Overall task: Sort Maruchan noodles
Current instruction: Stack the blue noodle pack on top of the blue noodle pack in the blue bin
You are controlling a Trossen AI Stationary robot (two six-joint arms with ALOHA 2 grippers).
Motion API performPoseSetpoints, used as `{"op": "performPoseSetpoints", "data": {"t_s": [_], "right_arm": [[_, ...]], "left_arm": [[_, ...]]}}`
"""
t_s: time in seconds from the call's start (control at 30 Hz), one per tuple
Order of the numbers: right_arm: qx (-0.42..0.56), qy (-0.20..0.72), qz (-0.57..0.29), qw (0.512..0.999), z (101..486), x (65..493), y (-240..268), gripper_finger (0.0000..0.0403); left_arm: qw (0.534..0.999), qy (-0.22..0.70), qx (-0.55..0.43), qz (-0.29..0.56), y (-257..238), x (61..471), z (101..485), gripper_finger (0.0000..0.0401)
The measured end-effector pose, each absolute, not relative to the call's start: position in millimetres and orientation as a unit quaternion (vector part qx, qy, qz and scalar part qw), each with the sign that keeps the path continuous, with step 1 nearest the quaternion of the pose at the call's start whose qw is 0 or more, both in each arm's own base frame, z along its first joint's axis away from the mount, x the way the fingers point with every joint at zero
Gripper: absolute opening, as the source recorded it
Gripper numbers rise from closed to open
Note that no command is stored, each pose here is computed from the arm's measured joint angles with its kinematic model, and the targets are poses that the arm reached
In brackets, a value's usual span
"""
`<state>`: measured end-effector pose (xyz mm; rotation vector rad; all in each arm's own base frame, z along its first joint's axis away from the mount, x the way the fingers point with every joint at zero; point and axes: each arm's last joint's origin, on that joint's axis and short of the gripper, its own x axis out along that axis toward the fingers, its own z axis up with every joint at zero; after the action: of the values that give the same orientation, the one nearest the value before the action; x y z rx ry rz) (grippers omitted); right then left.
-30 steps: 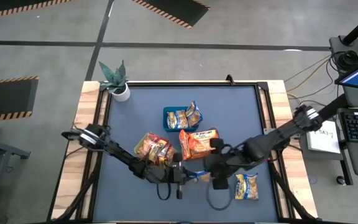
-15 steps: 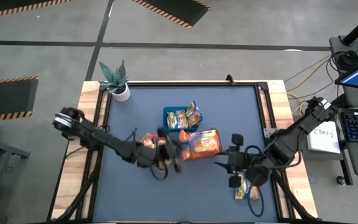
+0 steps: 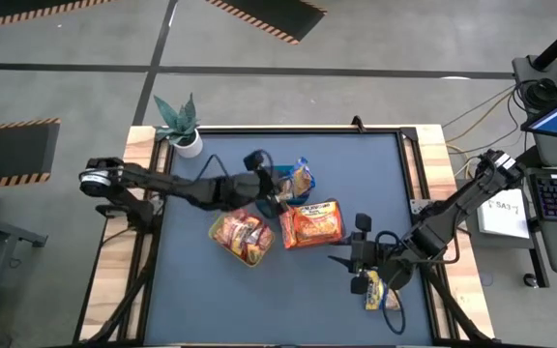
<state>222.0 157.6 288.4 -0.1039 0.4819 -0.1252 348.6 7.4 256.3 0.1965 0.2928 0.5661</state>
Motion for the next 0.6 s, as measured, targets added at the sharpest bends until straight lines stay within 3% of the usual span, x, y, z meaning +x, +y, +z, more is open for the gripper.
{"op": "performPoseSetpoints", "data": {"t_s": [0.33,0.6], "right_arm": [[-0.048,0.238,-0.063,0.968,287,222,158,0.0127],[-0.049,0.238,-0.063,0.968,287,222,158,0.0130]], "left_arm": [[0.941,0.227,-0.032,0.250,68,335,240,0.0000],[0.950,0.235,-0.087,0.188,71,334,238,0.0000]]}}
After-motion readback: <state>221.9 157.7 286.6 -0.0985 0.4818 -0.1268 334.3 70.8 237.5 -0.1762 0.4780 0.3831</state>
